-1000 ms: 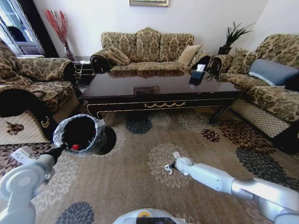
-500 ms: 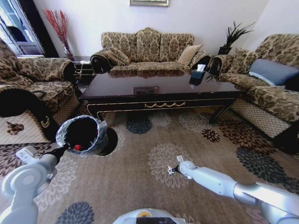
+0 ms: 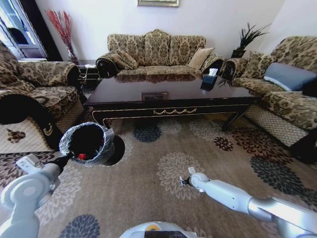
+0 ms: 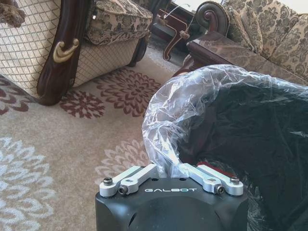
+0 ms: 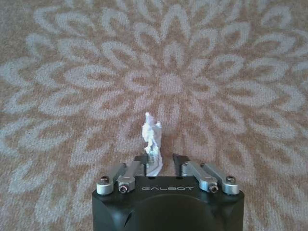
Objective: Move to the front of the table and pick up the trash from the floor, then place it into the trash bin.
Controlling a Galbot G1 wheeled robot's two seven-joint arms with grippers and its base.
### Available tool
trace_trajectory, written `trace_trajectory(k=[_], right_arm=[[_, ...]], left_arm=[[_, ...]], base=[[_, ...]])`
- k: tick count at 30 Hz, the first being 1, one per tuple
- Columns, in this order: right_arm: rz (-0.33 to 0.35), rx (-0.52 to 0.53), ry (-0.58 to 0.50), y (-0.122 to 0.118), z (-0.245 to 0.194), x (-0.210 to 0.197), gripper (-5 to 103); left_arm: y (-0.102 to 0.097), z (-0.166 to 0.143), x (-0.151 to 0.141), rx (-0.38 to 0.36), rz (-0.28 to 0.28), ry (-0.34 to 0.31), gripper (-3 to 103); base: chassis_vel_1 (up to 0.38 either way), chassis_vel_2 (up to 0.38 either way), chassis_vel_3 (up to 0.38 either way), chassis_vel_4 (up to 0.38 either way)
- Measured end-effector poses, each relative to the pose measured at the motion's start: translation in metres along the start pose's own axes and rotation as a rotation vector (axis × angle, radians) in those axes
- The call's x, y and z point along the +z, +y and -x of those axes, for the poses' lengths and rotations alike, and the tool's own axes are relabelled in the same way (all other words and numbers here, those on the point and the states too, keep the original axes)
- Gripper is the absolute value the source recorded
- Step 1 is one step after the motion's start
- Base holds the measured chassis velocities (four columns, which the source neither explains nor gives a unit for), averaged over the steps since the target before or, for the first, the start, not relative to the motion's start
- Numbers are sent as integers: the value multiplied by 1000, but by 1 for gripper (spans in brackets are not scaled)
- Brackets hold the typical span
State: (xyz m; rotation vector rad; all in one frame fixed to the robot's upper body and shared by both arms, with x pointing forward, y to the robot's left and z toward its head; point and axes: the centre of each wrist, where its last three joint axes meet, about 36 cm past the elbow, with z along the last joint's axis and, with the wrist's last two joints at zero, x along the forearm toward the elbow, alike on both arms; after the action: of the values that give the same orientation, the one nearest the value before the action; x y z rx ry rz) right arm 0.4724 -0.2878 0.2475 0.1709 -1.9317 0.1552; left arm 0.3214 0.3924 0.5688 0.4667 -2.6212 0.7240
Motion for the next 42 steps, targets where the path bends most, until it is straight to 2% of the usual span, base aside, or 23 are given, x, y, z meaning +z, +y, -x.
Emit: trace_trajectory(k=[1,2,6,10,19,20,22,25,26,28,31,34,36,37,39,40,42], right_arm=[[-4,-2,-2,0,-1,0,26],[-4,-2,-2,0,-1,0,26],[-30,-13,-27,-5,-4,0,4],[-44,-24,-49,-7,-5,0,1],[-83,-60,-141,-14,-16,-8,0],[-102,-86,-200,-16,-21,-12,0],[-114,-109,-240,-17,-24,-15,0],[-161,-323,-493,-12,-47,-51,0],[-161,-323,-493,-12,-47,-51,0],[-238,-502,-675,-5,-74,-96,0],[-277,-568,-746,3,-93,-120,0],[-361,-684,-928,26,-142,-176,0],[-374,-695,-953,30,-147,-181,0],[-417,-728,-1023,40,-163,-197,0],[-497,-783,-1087,55,-184,-212,0],[-497,-783,-1087,55,-184,-212,0],[-555,-828,-1118,68,-197,-218,0]], left_arm=[[0,0,0,1,0,-1,2],[0,0,0,1,0,-1,2],[-1,1,0,4,1,-1,2],[-1,3,0,3,1,1,2],[-3,6,2,11,0,7,2],[-3,7,3,12,0,10,2],[-3,8,3,12,-1,12,2],[-5,9,6,20,-3,23,2],[-5,9,6,20,-3,23,2],[-5,11,9,24,-5,33,2],[-5,13,11,23,-8,41,2],[-4,17,15,17,-15,58,2],[-4,18,16,15,-14,59,2],[-3,19,17,11,-15,63,2],[-4,21,17,10,-16,65,2],[-4,21,17,10,-16,65,2],[-4,21,17,9,-17,65,2]], base=[[0,0,0,0],[0,0,0,0],[0,0,0,0],[0,0,0,0],[0,0,0,0],[0,0,0,0],[0,0,0,0],[0,0,0,0],[0,0,0,0],[0,0,0,0],[0,0,0,0],[0,0,0,0],[0,0,0,0],[0,0,0,0],[0,0,0,0],[0,0,0,0],[0,0,0,0]])
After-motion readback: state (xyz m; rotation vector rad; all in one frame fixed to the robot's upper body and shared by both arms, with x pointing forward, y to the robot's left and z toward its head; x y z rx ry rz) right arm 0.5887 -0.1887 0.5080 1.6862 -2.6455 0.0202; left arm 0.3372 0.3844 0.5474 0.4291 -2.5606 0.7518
